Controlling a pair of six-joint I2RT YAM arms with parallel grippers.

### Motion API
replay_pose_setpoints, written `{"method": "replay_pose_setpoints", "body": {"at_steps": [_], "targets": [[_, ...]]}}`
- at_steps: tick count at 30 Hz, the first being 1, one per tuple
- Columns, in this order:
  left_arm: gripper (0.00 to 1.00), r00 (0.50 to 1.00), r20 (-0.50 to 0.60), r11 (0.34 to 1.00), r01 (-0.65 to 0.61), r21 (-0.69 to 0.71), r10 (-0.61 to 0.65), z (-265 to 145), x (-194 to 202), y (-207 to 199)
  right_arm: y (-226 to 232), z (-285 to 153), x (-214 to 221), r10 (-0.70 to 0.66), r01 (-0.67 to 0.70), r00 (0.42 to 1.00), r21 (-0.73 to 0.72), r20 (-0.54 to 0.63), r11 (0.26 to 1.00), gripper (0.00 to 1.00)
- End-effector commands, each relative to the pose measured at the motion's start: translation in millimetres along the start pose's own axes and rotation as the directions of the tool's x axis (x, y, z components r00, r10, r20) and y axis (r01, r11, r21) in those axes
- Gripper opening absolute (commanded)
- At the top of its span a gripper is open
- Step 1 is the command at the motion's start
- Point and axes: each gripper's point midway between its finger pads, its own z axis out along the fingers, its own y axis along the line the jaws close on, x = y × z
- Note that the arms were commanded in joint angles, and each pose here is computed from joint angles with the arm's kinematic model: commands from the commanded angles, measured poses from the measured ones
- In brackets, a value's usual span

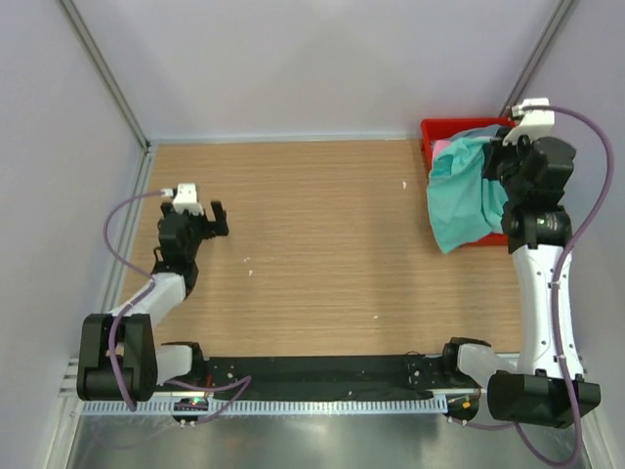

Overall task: Fold and stack the t-shirts
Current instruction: Move the tshirt to the center of the board

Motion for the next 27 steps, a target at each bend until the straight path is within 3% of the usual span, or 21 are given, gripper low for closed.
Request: {"method": "replay_pose_setpoints", "body": {"at_steps": [1, 2, 5, 8, 9, 13, 18, 24, 27], "targets": [[1.00, 0.996, -0.071, 0.997, -0.043, 0.057, 0.047, -0.6, -43.6, -8.4, 57.5, -30.5, -43.3, -0.012, 0.024, 0.999, -0.311, 0.041, 0.950, 0.01], [0.99, 0.991, -0.121, 0.997, -0.043, 0.059, 0.050, -3.6, -39.9, -8.7, 71.7, -36.7, -63.7, -0.012, 0.036, 0.998, -0.371, 0.067, 0.928, 0.01], [1.00, 0.997, -0.067, 0.996, -0.039, 0.075, 0.044, -11.8, -67.5, -13.5, 114.1, -64.0, -89.4, -0.017, 0.055, 0.997, -0.558, 0.073, 0.828, 0.01], [0.99, 0.997, -0.080, 0.997, 0.000, 0.074, 0.006, -18.0, -81.1, -16.2, 157.4, -105.3, -117.4, 0.012, 0.085, 0.992, -0.731, 0.127, 0.677, 0.01], [1.00, 0.995, -0.096, 0.998, 0.009, 0.063, -0.003, -20.4, -79.6, -14.6, 170.7, -123.4, -126.9, 0.057, 0.069, 0.990, -0.803, 0.127, 0.592, 0.01], [1.00, 0.995, -0.094, 0.997, 0.024, 0.071, -0.018, -28.9, -83.7, -17.6, 187.6, -161.8, -146.9, 0.143, 0.075, 0.978, -0.898, 0.150, 0.433, 0.01], [1.00, 0.993, -0.119, 0.997, 0.010, 0.081, 0.000, -29.3, -72.5, -18.0, 194.3, -160.8, -125.1, 0.136, 0.058, 0.984, -0.923, 0.118, 0.380, 0.01], [1.00, 0.985, -0.173, 0.986, 0.032, 0.164, -0.003, -26.0, -49.2, -32.3, 193.7, -132.1, -101.6, 0.119, 0.008, 0.991, -0.904, 0.065, 0.427, 0.01], [1.00, 0.980, -0.198, 0.953, 0.078, 0.292, -0.019, -30.8, -44.5, -56.0, 194.1, -105.6, -80.8, 0.121, -0.064, 0.993, -0.884, -0.008, 0.464, 0.01]]}}
